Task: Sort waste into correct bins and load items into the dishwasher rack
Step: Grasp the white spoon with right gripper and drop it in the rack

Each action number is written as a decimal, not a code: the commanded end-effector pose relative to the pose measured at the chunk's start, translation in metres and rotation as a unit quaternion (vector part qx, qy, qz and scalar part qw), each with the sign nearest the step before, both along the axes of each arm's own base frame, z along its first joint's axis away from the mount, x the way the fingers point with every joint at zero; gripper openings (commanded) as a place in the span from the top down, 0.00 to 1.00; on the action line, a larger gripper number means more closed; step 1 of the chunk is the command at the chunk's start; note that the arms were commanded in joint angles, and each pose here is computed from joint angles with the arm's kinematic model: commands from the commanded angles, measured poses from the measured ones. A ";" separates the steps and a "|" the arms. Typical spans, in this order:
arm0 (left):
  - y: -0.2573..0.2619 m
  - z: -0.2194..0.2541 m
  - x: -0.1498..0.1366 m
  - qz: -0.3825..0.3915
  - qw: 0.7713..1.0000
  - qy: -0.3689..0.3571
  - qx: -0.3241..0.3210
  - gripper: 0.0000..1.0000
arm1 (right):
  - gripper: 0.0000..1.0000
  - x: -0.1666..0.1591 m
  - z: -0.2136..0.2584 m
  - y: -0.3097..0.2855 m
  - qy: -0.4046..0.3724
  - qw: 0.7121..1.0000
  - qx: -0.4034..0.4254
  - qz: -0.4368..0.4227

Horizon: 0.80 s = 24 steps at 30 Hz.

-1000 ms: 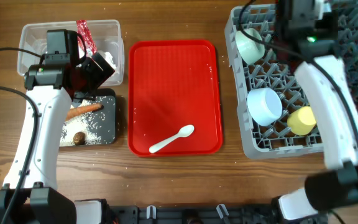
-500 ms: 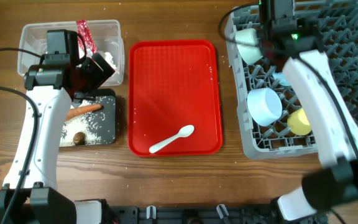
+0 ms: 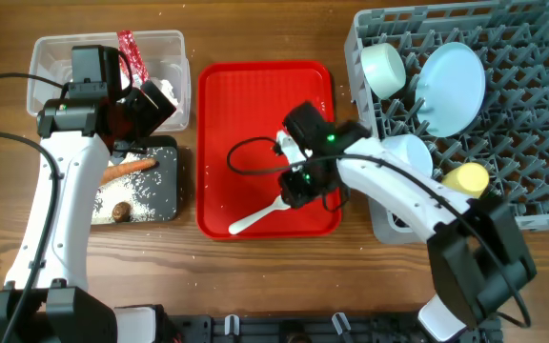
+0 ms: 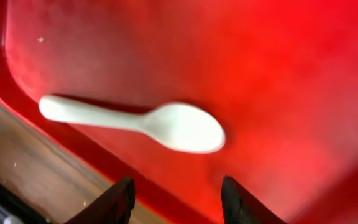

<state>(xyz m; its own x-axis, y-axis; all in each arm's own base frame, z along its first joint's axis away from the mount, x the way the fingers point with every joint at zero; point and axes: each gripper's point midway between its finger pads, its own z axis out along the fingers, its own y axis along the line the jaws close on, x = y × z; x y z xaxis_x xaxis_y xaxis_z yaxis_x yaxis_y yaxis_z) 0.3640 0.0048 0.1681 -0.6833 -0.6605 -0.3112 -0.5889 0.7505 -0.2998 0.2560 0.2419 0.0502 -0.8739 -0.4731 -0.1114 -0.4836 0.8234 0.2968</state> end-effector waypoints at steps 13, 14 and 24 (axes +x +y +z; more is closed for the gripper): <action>0.003 0.003 -0.001 0.009 1.000 -0.005 0.004 0.00 | 0.59 0.016 -0.075 -0.006 -0.002 0.999 0.031 -0.035; 0.003 0.003 -0.001 0.009 1.000 -0.005 0.004 0.00 | 0.49 0.034 -0.070 -0.010 -0.017 0.997 0.046 -0.058; 0.003 0.003 -0.001 0.009 1.000 -0.005 0.004 0.00 | 0.52 0.045 -0.047 0.008 -0.032 0.987 0.157 0.023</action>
<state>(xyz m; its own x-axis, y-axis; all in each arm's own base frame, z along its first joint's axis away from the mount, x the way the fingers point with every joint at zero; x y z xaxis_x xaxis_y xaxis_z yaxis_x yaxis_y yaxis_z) 0.3641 0.0048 0.1681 -0.6832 -0.6605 -0.3115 -0.5888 0.7505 -0.3000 0.3186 0.2388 0.0115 -0.8613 -0.3858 -0.3307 -0.5018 0.7483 0.4339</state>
